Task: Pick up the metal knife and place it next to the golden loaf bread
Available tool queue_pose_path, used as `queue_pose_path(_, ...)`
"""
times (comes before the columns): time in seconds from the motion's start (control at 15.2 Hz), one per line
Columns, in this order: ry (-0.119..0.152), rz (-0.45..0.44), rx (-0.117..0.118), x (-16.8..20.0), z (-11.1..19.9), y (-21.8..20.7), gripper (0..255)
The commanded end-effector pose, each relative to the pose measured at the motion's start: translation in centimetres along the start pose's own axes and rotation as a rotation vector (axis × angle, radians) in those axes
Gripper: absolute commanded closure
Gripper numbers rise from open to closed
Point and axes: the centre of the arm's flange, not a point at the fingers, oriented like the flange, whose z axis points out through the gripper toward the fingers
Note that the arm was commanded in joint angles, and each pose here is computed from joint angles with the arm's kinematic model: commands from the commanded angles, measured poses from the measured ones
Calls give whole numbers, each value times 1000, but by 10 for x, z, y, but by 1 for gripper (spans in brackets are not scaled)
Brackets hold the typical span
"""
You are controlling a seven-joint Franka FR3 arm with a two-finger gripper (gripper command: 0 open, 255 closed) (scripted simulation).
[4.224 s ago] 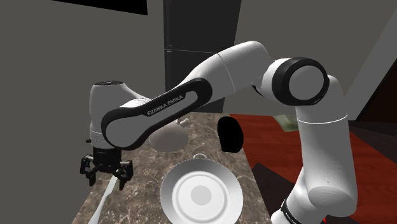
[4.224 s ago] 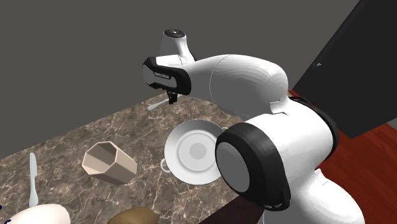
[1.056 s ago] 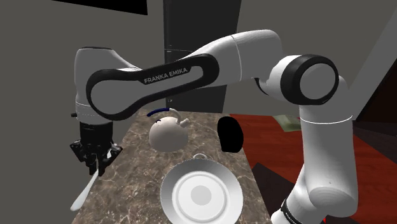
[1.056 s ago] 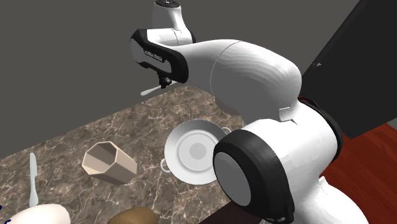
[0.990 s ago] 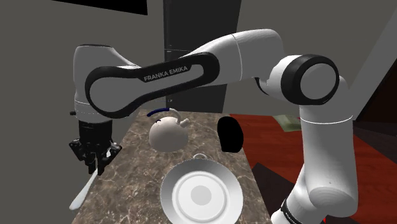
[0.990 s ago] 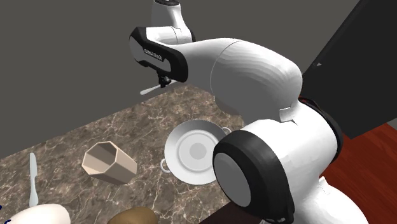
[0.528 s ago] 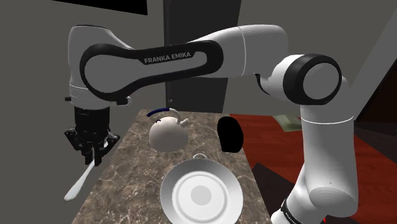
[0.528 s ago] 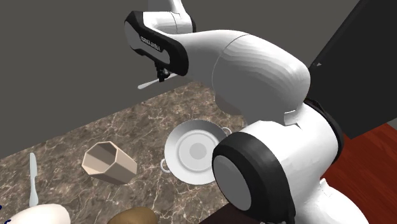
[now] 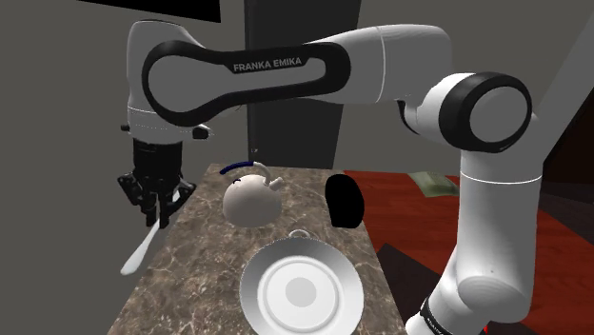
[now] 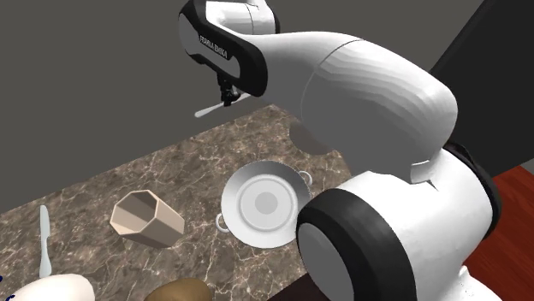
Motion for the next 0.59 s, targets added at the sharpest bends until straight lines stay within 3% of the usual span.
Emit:
queue_pose_path(0.0,0,0,0,20,-8,17,255)
queue_pose_path(0.53,0,0,0,102,-32,79,255)
